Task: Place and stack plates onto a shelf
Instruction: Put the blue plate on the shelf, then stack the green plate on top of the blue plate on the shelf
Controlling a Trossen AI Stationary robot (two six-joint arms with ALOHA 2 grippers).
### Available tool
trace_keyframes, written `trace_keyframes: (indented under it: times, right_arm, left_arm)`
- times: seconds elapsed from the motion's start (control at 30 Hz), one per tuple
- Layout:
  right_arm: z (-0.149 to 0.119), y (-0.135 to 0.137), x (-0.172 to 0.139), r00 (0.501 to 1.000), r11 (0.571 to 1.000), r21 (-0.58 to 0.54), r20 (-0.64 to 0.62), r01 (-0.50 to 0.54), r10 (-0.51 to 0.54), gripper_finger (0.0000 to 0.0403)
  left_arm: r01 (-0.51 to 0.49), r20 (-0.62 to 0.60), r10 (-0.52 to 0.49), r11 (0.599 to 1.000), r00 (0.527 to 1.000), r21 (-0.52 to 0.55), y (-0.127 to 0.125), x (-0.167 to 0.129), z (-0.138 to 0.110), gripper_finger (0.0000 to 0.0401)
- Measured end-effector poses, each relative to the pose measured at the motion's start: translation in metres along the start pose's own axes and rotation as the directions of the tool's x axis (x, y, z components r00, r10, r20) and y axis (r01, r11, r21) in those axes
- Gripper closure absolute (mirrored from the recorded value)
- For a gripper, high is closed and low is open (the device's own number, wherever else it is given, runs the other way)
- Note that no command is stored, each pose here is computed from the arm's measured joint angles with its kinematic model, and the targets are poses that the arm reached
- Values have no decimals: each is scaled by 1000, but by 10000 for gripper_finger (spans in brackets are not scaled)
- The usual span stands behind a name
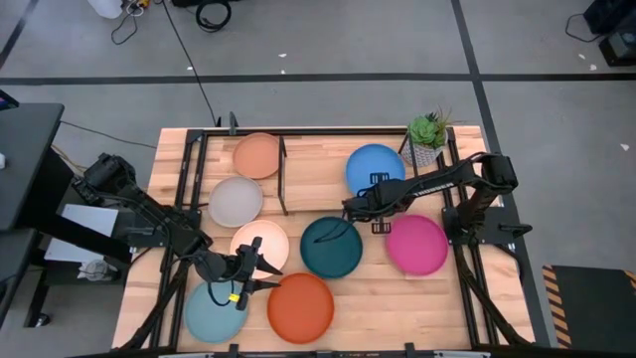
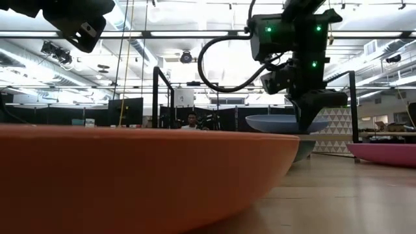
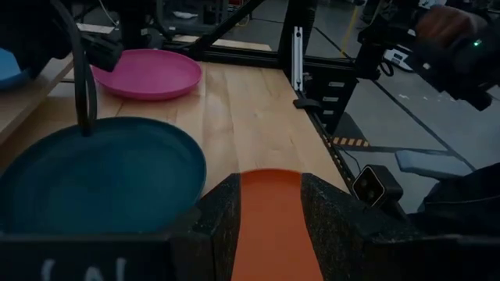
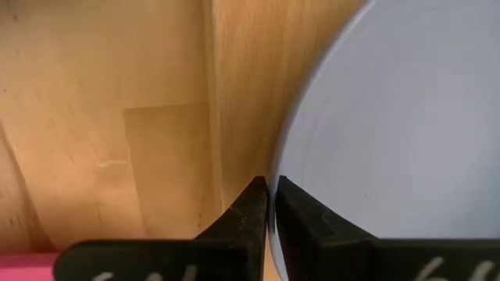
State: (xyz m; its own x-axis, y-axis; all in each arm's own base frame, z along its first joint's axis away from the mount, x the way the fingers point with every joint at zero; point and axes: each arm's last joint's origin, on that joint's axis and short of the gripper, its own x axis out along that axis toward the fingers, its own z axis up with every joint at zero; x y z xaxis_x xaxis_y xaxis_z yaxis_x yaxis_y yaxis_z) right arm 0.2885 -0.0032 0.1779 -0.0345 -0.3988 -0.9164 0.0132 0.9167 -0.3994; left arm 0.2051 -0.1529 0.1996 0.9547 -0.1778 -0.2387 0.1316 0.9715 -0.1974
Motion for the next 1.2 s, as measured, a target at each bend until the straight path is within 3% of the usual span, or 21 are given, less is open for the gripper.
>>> trace_keyframes:
  times: [0.37,0.73,0.93,1.03,1.2]
  right_arm:
    - [-4,7,-11,999,1000,4,33,-31,30,350]
    - [-9,12,-19,1000,1000,15,30,-7,6,304]
    - [-9,19,-42,999,999,27,40,20,-21,279]
    - [-3,31,-58,993,999,24,116,-20,17,270]
    - [-1,65,-77,962,994,-90,258,-67,88,263]
  left_arm:
    - [0,0,0,1000,1000,-1,0,0,0,260]
    - [-3,0,3,1000,1000,0,0,0,0,260]
    - [-5,0,5,1000,1000,-1,0,0,0,260]
    - [-6,-3,6,1000,1000,6,1,0,0,260]
    - [-7,-3,7,1000,1000,6,1,0,0,260]
